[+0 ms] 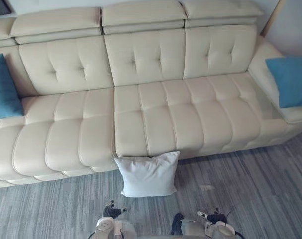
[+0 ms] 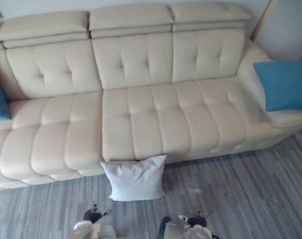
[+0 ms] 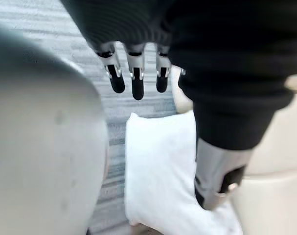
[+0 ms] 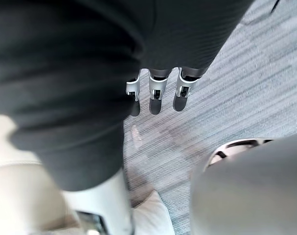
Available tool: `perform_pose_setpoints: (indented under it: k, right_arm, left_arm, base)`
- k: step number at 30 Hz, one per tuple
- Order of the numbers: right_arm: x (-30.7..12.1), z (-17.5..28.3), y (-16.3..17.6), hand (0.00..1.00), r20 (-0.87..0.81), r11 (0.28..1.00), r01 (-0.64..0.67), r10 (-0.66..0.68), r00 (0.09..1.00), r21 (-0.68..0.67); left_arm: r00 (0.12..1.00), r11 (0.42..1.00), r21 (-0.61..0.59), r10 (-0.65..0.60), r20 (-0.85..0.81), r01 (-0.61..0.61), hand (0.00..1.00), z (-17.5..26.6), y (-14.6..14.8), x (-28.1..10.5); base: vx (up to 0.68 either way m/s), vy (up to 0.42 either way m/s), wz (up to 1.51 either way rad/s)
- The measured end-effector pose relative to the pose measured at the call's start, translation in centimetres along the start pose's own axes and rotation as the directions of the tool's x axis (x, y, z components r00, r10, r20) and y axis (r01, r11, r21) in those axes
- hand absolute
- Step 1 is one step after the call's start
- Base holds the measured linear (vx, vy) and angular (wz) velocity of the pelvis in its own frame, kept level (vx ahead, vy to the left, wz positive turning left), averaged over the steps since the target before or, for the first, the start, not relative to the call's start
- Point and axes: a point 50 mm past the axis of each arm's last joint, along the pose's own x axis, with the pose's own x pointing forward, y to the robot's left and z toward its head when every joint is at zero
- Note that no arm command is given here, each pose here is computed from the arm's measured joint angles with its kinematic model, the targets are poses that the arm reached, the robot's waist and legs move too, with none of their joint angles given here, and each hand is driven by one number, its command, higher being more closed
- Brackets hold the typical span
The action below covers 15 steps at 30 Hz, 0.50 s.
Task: Pick up cushions and gather them together orderly.
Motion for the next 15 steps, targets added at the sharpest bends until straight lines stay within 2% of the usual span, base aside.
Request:
perform_pose_setpoints:
  k: [6, 9, 15]
  right_arm:
    - [0.2, 1.5, 0.6, 0.00, 0.044, 0.999, -0.006, 0.005, 0.999, 0.034]
    - [-0.1, 0.9, 1.7, 0.00, 0.023, 0.998, -0.027, 0.025, 0.999, 0.063]
    - [-0.2, 0.5, 1.6, 0.00, 0.017, 0.998, -0.023, 0.022, 1.000, 0.061]
  left_arm:
    - [0.997, 0.998, -0.002, -0.068, 0.046, 0.068, 0.00, 1.5, -2.6, -0.1]
    - [0.996, 0.998, 0.014, -0.061, 0.060, 0.061, 0.00, 1.9, -2.1, 0.1]
    - [0.999, 0.999, 0.015, -0.040, 0.035, 0.040, 0.00, 1.0, -1.3, 0.0]
  base:
    - [0.18, 0.000, 0.08]
    - [0.11, 0.060, 0.23]
    - [0.06, 0.030, 0.04]
